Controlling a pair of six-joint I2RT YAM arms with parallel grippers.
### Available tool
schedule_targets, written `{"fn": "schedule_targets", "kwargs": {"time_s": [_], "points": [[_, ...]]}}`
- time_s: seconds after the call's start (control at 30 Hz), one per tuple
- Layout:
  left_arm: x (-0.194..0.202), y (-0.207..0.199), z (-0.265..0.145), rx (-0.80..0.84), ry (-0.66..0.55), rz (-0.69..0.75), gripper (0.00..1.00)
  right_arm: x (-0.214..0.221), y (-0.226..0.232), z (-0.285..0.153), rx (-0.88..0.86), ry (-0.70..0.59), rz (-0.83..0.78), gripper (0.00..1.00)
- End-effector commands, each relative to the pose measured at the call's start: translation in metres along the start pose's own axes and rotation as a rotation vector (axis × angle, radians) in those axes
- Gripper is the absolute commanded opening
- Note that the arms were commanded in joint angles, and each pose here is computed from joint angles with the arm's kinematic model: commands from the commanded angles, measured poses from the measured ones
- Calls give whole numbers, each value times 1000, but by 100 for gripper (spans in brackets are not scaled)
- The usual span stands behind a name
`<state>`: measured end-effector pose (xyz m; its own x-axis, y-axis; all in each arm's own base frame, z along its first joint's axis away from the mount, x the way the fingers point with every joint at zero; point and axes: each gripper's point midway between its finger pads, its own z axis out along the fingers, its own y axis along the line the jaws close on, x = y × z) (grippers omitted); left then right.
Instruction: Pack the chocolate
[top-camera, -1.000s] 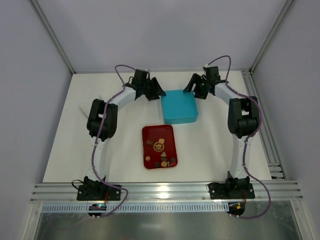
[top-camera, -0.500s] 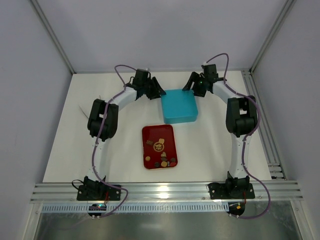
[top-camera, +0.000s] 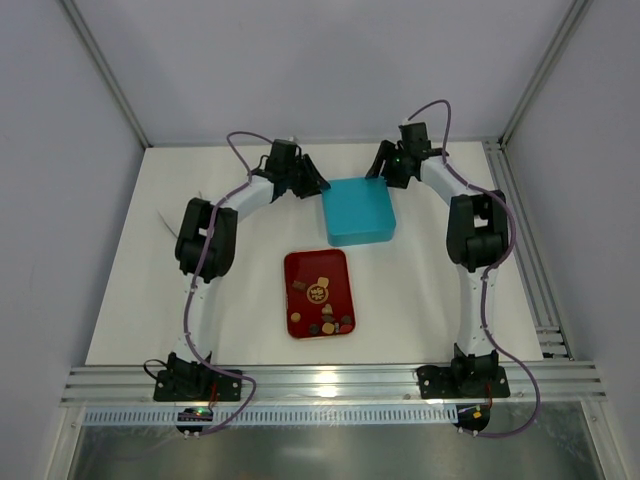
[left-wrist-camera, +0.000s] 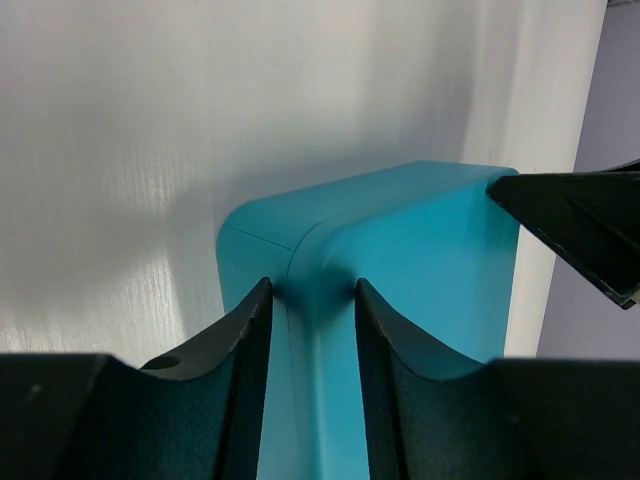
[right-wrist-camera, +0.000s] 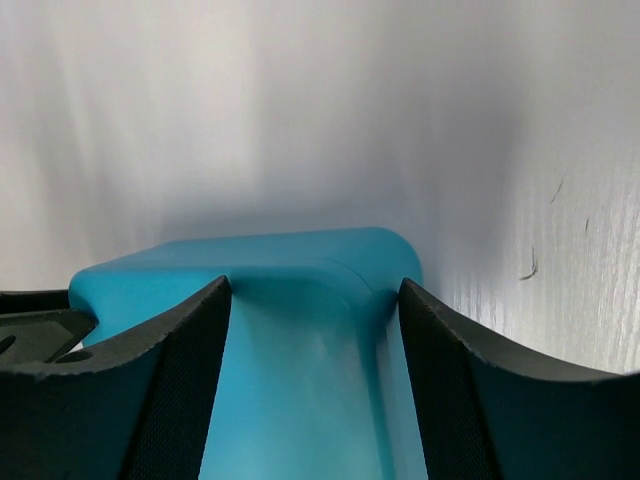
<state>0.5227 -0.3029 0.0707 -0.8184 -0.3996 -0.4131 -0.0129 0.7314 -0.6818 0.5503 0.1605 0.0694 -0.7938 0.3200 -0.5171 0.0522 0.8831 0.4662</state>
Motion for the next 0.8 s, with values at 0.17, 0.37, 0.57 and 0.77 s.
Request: {"fn": "schedule_targets", "kwargs": {"time_s": [0.17, 0.37, 0.57, 0.77], "points": [[97, 106, 13, -346, 243, -13, 23, 81, -18, 26, 138, 244, -54, 65], [96, 102, 11, -334, 247, -9, 23, 91, -16, 25, 98, 274, -33, 56], [90, 96, 9, -330, 239, 4, 25, 88, -24, 17, 101, 248, 3, 62], [76, 89, 6, -324, 213, 7, 28, 53, -18, 3, 48, 178, 17, 68]]}}
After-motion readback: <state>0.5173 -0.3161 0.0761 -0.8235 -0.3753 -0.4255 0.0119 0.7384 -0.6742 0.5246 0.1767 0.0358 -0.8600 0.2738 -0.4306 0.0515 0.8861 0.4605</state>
